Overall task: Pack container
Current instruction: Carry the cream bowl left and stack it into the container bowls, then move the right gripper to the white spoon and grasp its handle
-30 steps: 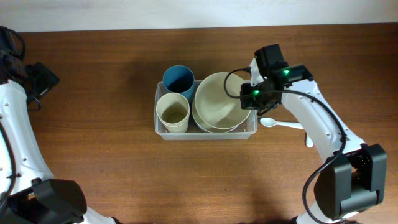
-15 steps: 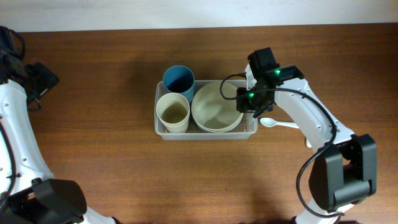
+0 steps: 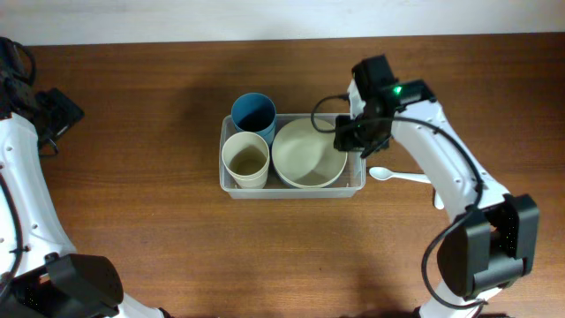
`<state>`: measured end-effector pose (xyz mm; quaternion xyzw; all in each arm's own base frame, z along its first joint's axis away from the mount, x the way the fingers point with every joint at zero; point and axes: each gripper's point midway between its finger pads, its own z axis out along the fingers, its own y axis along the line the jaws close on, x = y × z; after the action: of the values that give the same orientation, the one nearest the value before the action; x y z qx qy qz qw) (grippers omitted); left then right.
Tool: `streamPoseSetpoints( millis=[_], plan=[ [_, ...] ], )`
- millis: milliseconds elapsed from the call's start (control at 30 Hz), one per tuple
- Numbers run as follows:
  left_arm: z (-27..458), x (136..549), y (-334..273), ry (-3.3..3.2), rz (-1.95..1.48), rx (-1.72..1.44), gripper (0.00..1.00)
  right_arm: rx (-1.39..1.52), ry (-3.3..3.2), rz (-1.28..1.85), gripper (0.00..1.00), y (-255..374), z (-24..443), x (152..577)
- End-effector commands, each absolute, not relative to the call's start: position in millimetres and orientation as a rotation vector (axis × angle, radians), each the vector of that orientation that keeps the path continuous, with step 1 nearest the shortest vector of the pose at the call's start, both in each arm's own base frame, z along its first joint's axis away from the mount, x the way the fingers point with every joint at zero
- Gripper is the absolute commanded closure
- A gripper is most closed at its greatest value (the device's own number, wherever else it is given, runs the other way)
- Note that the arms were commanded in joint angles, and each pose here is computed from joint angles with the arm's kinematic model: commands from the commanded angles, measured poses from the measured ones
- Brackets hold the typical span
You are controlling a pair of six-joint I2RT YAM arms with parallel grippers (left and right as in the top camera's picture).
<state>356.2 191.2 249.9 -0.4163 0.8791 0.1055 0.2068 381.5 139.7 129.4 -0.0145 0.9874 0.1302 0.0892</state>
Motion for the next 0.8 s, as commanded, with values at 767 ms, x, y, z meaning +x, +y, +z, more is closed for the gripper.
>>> streamPoseSetpoints(
  millis=[767],
  plan=[
    [253, 358, 193, 2.429, 0.289, -1.175, 0.0, 0.623, 3.066, 0.066, 0.59, -24, 174, 343]
  ],
)
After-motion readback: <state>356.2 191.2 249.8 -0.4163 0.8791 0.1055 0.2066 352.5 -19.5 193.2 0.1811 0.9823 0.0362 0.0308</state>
